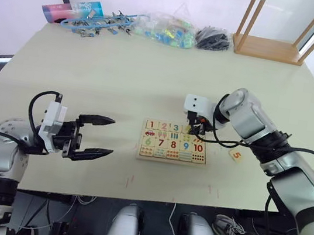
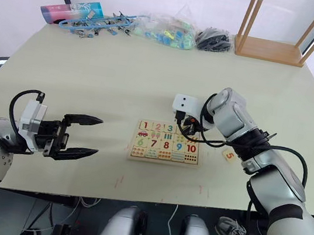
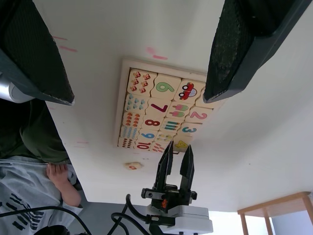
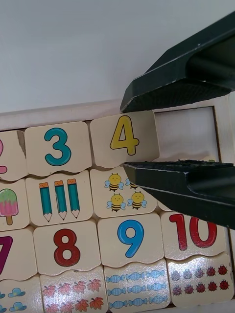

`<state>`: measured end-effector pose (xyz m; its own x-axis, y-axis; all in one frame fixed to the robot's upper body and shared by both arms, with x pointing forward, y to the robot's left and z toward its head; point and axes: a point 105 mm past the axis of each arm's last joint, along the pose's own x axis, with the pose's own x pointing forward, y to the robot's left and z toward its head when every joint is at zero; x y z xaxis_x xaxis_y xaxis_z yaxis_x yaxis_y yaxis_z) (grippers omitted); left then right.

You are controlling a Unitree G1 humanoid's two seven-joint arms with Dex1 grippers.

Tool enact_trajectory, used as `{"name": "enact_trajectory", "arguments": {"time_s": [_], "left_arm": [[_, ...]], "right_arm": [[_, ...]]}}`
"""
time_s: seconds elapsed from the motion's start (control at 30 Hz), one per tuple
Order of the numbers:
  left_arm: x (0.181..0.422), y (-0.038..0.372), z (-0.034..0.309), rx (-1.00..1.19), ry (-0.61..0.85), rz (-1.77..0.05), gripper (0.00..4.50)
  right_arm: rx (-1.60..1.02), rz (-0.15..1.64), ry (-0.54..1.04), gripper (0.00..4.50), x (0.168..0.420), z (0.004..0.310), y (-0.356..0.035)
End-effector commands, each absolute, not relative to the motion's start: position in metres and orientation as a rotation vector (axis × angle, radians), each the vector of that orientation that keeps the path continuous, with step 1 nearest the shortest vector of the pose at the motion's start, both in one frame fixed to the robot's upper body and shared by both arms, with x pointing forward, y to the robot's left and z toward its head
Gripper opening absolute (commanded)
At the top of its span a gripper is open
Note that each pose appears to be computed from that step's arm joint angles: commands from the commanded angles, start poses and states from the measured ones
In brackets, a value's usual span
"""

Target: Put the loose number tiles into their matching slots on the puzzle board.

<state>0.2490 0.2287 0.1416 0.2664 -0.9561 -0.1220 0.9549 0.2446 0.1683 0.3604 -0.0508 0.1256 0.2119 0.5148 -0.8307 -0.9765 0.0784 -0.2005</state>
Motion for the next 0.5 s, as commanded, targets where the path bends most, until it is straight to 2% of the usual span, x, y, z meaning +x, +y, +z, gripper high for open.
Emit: {"name": "enact_trajectory", "arguments": {"time_s": [0.03, 0.33, 0.37, 0.4, 0.43, 0.5], "left_arm": [[0.2461, 0.2333, 0.1528, 0.257, -0.050, -1.301, 4.50], [0.2468, 0.2340, 0.1520, 0.258, -0.051, -1.300, 4.50], [0.2468, 0.2340, 0.1519, 0.257, -0.051, -1.300, 4.50], [0.2468, 0.2341, 0.1517, 0.257, -0.052, -1.300, 4.50], [0.2469, 0.2341, 0.1516, 0.257, -0.052, -1.300, 4.50], [0.2472, 0.2339, 0.1514, 0.257, -0.053, -1.300, 4.50]], "right_arm": [[-0.900, 1.260, 0.628, 0.89, 0.3601, 0.1334, -0.0465], [-0.922, 1.274, 0.623, 0.89, 0.3588, 0.1332, -0.0481], [-0.926, 1.276, 0.624, 1.69, 0.3583, 0.1332, -0.0486], [-0.929, 1.278, 0.624, 1.95, 0.3580, 0.1332, -0.0488], [-0.928, 1.277, 0.623, 2.17, 0.3582, 0.1334, -0.0488], [-0.924, 1.274, 0.623, 2.17, 0.3587, 0.1337, -0.0491]]}}
